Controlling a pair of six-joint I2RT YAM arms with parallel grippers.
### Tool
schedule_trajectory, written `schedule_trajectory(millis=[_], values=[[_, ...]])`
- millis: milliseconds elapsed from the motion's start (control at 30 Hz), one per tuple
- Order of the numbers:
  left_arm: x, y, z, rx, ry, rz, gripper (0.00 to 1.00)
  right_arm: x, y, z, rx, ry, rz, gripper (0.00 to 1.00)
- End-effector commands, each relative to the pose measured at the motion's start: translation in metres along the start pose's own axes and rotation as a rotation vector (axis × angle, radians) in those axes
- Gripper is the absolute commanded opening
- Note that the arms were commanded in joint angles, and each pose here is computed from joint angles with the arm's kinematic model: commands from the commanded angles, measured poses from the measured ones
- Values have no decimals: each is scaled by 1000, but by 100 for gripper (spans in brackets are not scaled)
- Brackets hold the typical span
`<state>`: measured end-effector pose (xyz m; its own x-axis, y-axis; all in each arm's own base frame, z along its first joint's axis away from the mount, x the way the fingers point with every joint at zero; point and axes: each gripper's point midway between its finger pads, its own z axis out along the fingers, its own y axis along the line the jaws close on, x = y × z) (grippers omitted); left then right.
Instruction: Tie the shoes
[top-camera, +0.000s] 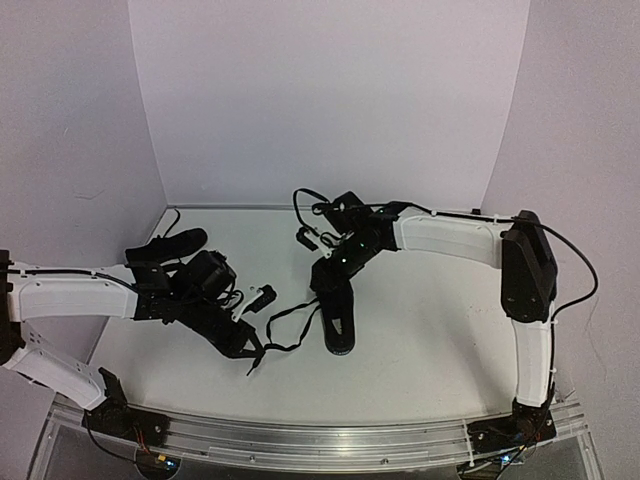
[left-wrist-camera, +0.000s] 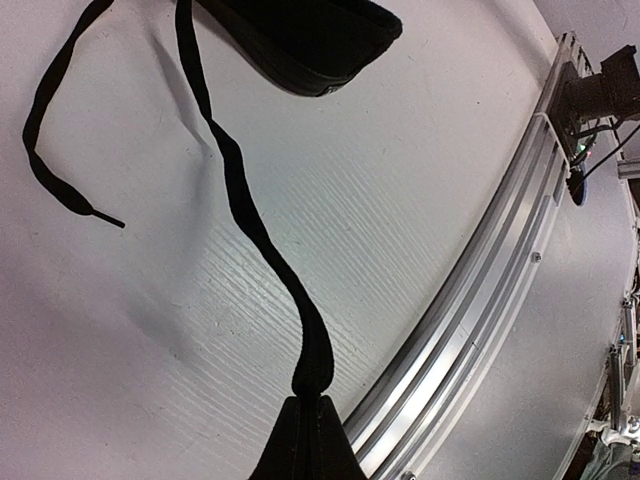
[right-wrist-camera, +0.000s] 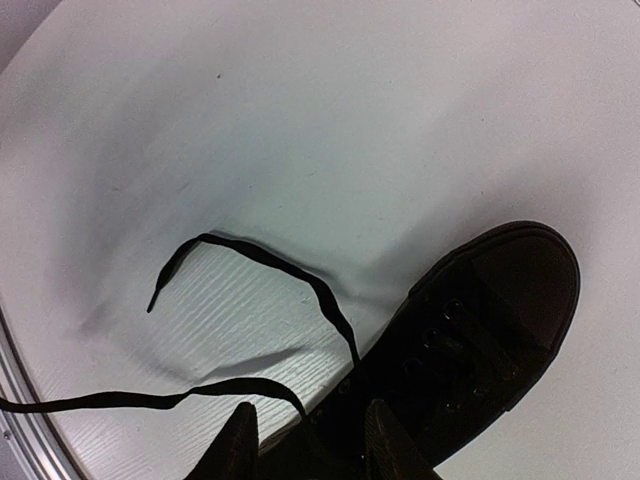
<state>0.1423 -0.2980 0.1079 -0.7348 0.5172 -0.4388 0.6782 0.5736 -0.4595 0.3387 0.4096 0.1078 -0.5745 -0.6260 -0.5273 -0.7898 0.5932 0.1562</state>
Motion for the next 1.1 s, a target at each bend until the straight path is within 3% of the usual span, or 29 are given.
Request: schedule_trajectory(millis=[0,433,533,767,1067], values=[[-24,-16,-8,40,-60,56,0,1,-6,8,37,37,-57,33],[-36,-17,-9,28,-90,80,0,28,-13,33,105,156,-105,30],[-40,-17,-11,18,-100,84,0,29,-14,33,117,161,-111,24],[-48,-14,-18,-12,-133,94,0,19,-15,18,148,131,-114,2],[-83,9,-32,-58,-255,12,0,-9,-6,-29,151,2,-111,0]])
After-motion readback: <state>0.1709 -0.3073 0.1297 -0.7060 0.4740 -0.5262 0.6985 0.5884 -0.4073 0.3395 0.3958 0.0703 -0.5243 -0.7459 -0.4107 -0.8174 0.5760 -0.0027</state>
